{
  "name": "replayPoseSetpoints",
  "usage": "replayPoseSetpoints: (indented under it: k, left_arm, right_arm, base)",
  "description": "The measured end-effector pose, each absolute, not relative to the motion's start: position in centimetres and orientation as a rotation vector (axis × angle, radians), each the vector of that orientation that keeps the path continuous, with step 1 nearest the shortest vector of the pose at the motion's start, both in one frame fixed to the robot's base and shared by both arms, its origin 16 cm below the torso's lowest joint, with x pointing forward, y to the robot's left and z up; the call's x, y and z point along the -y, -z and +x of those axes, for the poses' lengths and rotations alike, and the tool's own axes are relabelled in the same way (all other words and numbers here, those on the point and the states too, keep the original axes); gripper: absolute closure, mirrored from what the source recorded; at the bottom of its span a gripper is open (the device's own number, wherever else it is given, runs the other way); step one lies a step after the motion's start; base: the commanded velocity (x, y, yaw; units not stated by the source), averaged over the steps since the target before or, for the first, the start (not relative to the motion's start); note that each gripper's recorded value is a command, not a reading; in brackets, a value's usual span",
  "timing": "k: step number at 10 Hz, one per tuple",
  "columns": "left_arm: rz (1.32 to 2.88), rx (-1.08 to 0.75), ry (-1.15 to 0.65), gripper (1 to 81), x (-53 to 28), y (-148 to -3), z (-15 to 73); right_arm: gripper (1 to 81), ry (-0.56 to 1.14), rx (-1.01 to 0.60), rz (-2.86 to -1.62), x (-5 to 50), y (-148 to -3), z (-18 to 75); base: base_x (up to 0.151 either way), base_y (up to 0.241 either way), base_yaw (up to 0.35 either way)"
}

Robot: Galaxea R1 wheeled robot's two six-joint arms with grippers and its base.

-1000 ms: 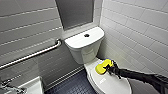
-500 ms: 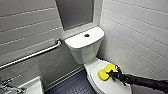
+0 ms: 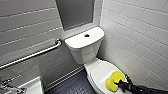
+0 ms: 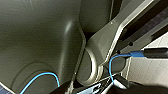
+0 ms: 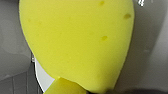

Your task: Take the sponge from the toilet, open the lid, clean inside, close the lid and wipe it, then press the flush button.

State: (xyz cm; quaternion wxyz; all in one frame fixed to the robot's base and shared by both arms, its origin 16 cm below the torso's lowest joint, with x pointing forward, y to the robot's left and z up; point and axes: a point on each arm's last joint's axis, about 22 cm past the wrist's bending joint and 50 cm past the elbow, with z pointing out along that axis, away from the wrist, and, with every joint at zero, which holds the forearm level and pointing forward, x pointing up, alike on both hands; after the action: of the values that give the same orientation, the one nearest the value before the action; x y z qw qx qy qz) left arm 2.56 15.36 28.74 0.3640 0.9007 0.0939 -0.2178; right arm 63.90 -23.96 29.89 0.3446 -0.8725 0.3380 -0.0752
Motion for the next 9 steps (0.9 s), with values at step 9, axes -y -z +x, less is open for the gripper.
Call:
replayPoseSetpoints:
  k: [9]
  left_arm:
    - [2.312, -0.234, 0.545, 1.0, -14.8, -28.5, 3.3]
  right_arm:
    - [81.1, 0.106, -0.912, -2.435, 29.0, -28.9, 50.5]
  base:
    - [0.000, 0.000, 0.000]
